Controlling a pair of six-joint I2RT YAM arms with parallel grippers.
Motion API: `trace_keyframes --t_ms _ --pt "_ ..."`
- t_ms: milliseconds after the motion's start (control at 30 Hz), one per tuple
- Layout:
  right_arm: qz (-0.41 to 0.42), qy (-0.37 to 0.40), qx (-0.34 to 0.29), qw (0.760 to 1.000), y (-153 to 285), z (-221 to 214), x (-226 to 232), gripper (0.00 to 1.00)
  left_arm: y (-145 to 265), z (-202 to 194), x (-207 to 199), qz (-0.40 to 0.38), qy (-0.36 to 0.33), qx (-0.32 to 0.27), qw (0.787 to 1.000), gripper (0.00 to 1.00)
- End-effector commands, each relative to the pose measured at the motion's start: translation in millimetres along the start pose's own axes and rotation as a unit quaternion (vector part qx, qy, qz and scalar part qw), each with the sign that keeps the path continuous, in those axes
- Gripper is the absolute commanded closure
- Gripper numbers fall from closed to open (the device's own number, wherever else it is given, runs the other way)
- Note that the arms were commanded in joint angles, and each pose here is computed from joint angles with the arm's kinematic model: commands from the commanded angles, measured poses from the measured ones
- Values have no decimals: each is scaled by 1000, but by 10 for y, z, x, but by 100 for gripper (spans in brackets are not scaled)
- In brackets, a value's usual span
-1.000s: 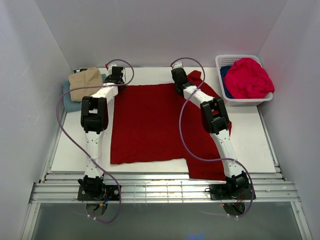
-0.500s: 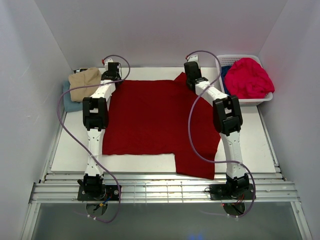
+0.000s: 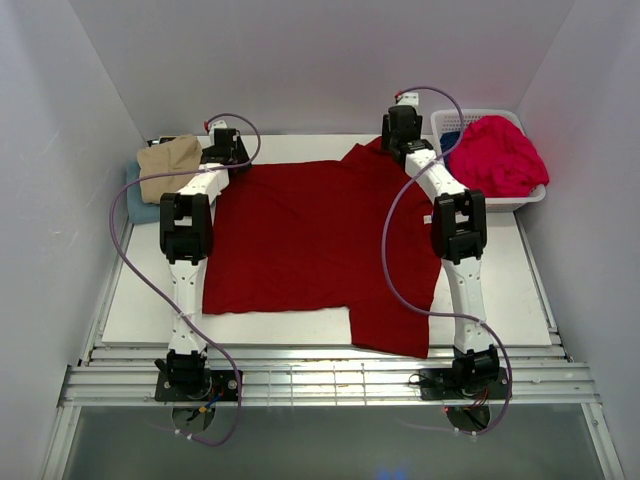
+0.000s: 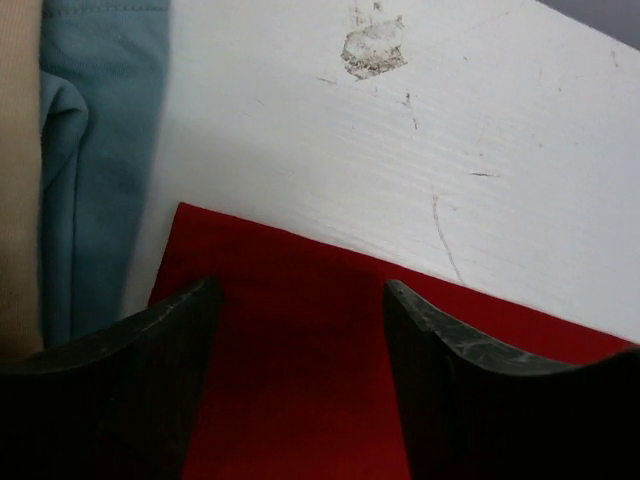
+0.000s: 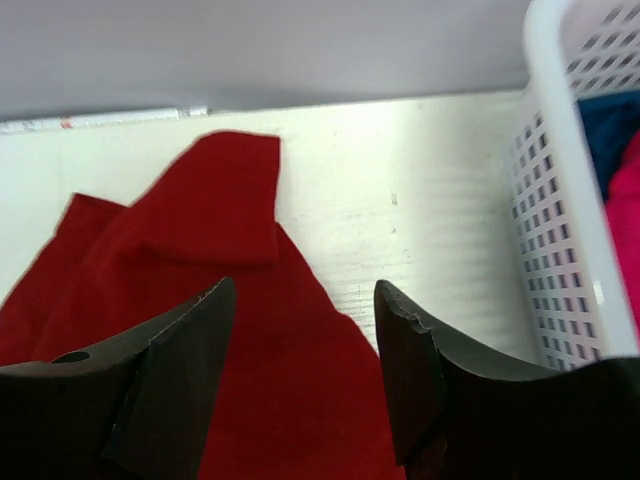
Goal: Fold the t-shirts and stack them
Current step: Grap the side of the flattened tshirt furthest away from the robot with both arms
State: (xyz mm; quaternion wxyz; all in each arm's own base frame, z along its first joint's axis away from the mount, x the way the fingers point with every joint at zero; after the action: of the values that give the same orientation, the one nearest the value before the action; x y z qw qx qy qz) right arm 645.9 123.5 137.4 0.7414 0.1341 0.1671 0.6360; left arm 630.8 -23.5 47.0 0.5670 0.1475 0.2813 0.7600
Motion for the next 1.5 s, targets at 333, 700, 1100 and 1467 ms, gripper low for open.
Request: trace_keyframes --t_ms 333,700,1100,1467 --pt "94 -147 18 985 -479 -327 160 37 213 44 -28 -16 -16 -2 1000 16" --pt "122 -204 -33 971 -465 -74 200 39 212 39 -6 -11 -26 -5 1000 16" --pt "124 -250 -44 959 -685 -132 293 44 237 88 56 2 -38 -14 999 16" --pt "114 -240 -29 964 -739 -317 275 57 284 110 62 3 -32 -18 999 16"
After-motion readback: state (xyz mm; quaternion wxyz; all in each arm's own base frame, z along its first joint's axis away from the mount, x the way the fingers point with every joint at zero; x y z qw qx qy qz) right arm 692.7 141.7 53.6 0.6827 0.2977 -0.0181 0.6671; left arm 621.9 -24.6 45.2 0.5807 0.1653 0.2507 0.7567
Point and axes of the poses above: each gripper's point midway between its finger pads, its own y axis back along the fingers, its own x axis along the line the jaws close on, z = x × y, the point moved 2 cm from there along y, back along the fingers, and after that the axes turned 2 degrees about -y, right-handed, at the moved point
